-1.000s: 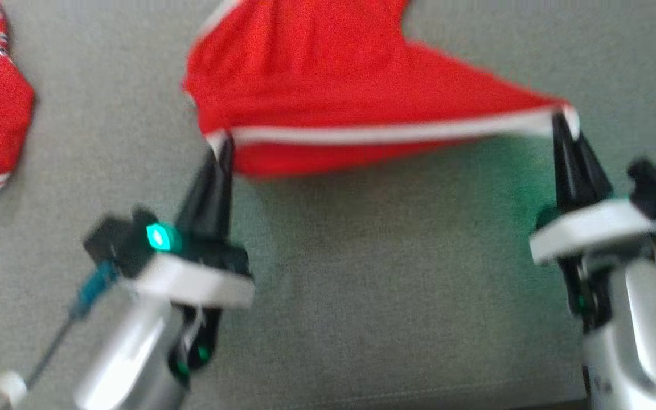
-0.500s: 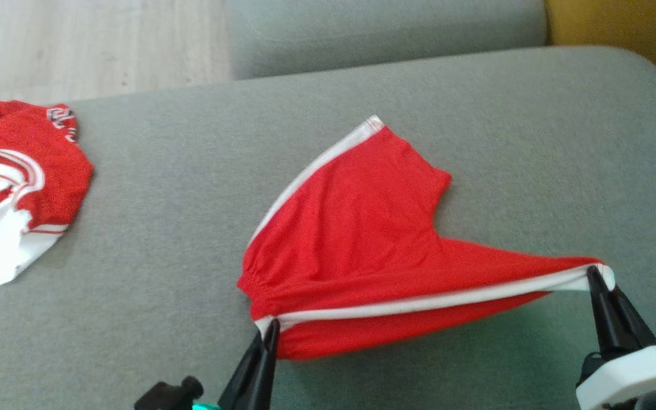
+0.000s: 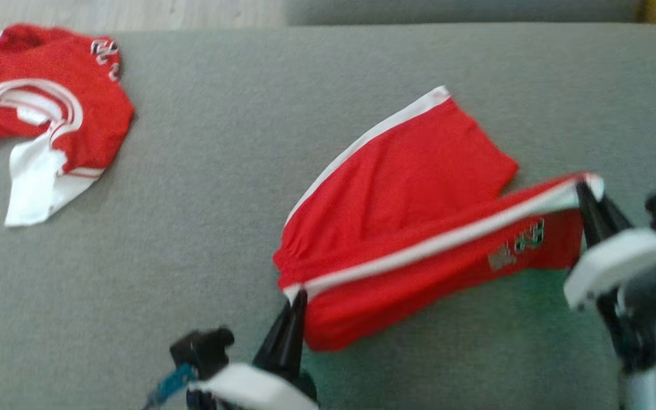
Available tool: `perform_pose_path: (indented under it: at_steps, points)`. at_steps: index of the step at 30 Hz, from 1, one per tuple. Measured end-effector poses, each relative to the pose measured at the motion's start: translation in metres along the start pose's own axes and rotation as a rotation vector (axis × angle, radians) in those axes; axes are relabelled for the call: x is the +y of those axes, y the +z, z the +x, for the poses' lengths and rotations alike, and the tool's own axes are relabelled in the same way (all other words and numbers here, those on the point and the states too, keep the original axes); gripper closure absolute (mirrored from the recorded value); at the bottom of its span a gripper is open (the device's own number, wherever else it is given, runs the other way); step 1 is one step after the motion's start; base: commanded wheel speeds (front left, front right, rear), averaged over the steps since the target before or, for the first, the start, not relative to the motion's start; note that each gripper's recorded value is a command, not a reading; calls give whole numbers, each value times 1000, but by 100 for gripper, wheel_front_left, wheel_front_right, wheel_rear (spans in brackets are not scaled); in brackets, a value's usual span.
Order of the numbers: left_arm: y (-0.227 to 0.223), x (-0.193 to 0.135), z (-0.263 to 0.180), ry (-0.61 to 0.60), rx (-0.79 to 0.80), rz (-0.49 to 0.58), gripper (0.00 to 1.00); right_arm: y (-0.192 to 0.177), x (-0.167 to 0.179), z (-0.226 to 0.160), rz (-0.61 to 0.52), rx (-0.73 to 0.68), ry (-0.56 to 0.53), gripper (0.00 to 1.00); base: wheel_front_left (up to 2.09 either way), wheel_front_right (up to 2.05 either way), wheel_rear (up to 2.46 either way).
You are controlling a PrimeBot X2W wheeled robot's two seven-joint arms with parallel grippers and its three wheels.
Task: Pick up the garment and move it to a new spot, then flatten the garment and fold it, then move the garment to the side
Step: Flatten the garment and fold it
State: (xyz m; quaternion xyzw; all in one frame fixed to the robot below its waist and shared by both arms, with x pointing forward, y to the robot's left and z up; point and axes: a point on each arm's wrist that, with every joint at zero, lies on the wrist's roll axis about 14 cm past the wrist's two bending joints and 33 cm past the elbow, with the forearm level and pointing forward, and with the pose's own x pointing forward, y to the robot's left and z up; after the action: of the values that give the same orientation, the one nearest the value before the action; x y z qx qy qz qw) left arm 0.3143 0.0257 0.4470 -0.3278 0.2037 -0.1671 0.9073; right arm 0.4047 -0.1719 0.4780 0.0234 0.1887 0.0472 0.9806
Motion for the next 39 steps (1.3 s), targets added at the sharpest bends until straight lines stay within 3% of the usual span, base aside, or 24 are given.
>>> perform_pose_path:
  at_steps: [10,19,20,21,22,24,26,27,33,39]
  points:
    - [41,47,55,138,-41,-44,100,10,45,119,-125,156,146,100,0,0,0]
    - [51,81,74,231,-33,-59,100,-9,74,178,-145,267,208,100,0,0,0]
    - [49,83,74,237,-28,-61,100,-11,76,182,-148,269,212,90,0,0,0]
    - [48,84,75,239,-26,-63,100,-12,79,185,-147,267,218,58,0,0,0]
    - [48,86,74,248,-27,-67,100,-11,83,188,-149,260,227,0,0,0,0]
    - [46,89,73,262,-30,-74,100,-6,89,192,-148,223,242,0,0,0,0]
    - [44,88,73,266,-34,-77,51,-1,92,195,-144,196,248,0,0,0,0]
    - [44,87,73,266,-35,-73,0,2,92,196,-141,179,250,0,0,0,0]
    - [49,80,72,253,-70,-51,0,5,90,195,-140,146,252,0,0,0,0]
    - [74,75,58,235,-157,52,0,19,80,185,-144,101,238,0,0,0,0]
